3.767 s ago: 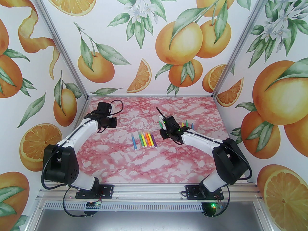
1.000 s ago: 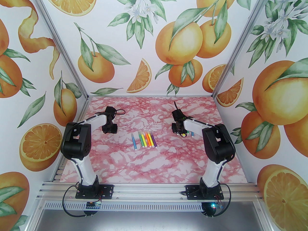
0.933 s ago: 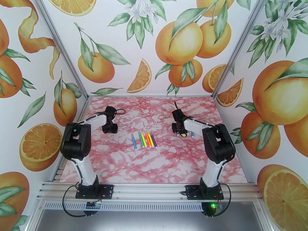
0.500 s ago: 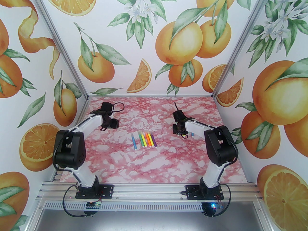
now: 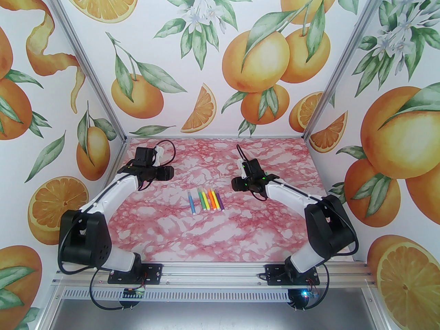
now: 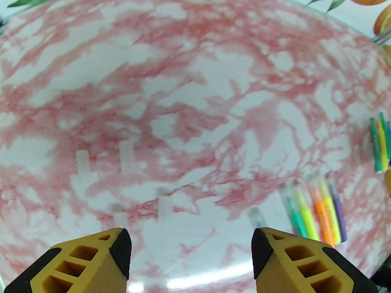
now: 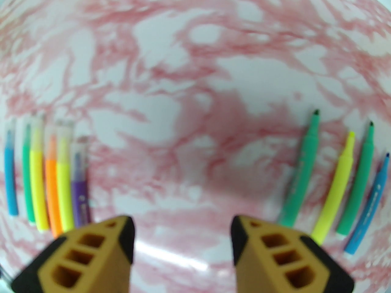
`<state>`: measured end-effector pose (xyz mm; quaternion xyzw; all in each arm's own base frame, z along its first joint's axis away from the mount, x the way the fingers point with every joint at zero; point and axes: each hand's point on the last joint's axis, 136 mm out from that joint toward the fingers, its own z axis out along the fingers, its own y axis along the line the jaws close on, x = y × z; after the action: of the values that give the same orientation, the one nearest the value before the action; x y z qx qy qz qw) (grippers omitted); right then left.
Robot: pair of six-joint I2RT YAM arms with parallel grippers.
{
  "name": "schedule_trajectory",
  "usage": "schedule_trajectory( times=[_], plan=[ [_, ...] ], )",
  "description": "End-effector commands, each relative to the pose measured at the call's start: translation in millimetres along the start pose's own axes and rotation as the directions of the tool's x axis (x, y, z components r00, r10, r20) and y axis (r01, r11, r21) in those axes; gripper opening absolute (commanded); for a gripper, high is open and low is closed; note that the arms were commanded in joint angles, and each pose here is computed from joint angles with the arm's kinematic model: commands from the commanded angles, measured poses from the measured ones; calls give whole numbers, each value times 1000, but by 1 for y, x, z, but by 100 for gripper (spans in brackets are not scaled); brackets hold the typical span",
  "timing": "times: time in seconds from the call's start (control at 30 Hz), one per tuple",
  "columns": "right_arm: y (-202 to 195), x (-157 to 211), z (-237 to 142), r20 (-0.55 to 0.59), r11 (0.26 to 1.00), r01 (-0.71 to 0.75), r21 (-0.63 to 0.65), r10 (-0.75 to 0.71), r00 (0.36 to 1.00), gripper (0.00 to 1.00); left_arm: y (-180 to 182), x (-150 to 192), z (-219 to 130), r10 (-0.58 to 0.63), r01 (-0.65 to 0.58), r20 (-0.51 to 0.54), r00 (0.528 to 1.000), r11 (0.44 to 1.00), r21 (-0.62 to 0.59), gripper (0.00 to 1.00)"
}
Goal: Open the pen caps
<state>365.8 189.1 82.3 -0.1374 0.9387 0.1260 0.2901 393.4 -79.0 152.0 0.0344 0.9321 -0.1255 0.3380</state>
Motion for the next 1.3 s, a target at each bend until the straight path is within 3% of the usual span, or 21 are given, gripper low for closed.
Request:
schedule_trajectory(
  times=[0.0, 0.43, 0.73, 1.27],
  plan=[
    [30, -3, -7, 41, 990, 96, -106, -92, 995, 55, -19, -17, -13, -11, 1, 90, 996, 994, 112, 70],
    [69, 13, 8, -2, 969, 154, -192, -157, 988, 48, -47, -25, -37, -38, -19, 203, 978, 963, 270, 76],
    [79, 32, 20, -65, 965, 184, -187, -199, 978, 45, -51, -30, -55, -30, -45, 265, 964, 961, 273, 76],
    [80, 54, 33, -133, 968, 185, -171, -209, 969, 42, -50, -31, -60, -29, -48, 276, 961, 963, 266, 76]
  ],
)
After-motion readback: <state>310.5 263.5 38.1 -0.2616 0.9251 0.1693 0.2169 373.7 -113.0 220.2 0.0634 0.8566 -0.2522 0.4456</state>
